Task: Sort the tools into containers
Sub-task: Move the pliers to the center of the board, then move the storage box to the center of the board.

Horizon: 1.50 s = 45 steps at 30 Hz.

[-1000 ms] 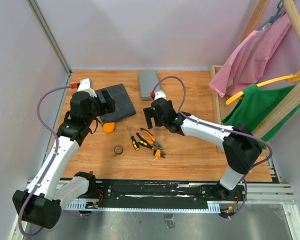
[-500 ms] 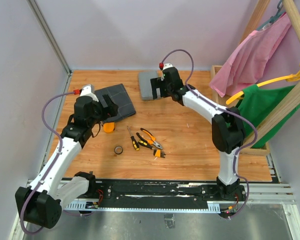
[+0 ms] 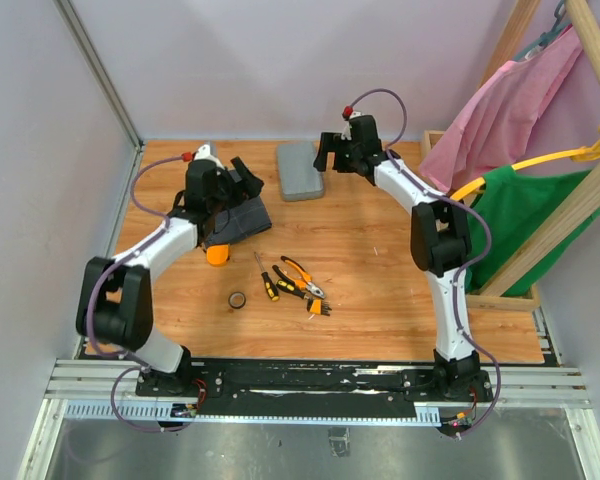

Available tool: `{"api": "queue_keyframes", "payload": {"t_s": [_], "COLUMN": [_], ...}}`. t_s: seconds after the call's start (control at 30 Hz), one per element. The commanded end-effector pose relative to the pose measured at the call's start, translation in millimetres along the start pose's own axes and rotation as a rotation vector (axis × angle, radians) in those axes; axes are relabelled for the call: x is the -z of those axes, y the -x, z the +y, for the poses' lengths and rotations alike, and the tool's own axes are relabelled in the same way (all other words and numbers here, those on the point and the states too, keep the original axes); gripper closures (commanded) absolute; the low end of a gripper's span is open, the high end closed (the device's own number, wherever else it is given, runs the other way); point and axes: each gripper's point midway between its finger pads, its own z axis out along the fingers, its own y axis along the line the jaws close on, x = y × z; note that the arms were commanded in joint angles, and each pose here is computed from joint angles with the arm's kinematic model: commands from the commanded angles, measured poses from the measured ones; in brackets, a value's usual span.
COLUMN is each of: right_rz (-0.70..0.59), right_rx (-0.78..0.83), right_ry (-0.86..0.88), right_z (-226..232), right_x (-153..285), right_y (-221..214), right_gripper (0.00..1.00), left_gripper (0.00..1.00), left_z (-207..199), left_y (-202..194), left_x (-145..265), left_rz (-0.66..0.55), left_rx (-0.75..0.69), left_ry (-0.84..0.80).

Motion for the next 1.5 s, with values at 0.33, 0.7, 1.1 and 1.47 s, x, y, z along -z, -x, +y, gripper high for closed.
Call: {"api": "queue_keyframes", "payload": {"t_s": [0.33, 0.7, 1.1, 1.47], "right_rz": [-0.039, -0.032, -0.011, 0.021], "right_rx": [-0.214, -0.26, -0.267, -0.272], "right_ry": [0.127, 0.165, 0.189, 0.236], "right_z": [8.9, 10.7, 11.6, 19.5], "right_x": [-52.3, -73.0, -81.9, -91.2], "right_y": [3.3, -5.0, -14.5, -27.9], "right_gripper": [0.1, 0.18, 0.26, 0.33], "left_gripper": [0.15, 0.15, 0.22, 0.29], "left_z": [-35.0, -18.3, -9.0, -9.3], "left_y": [14.1, -8.8, -34.4, -50.8], "left_x": [-131.4, -190.9, -221.4, -231.3], "left_rz": [-0.005, 0.073, 0.15, 0.192], "left_rx": [-0.013, 0.03, 0.093, 0.086], "left_ry": [-0.204, -0.163, -0.155, -0.185]}}
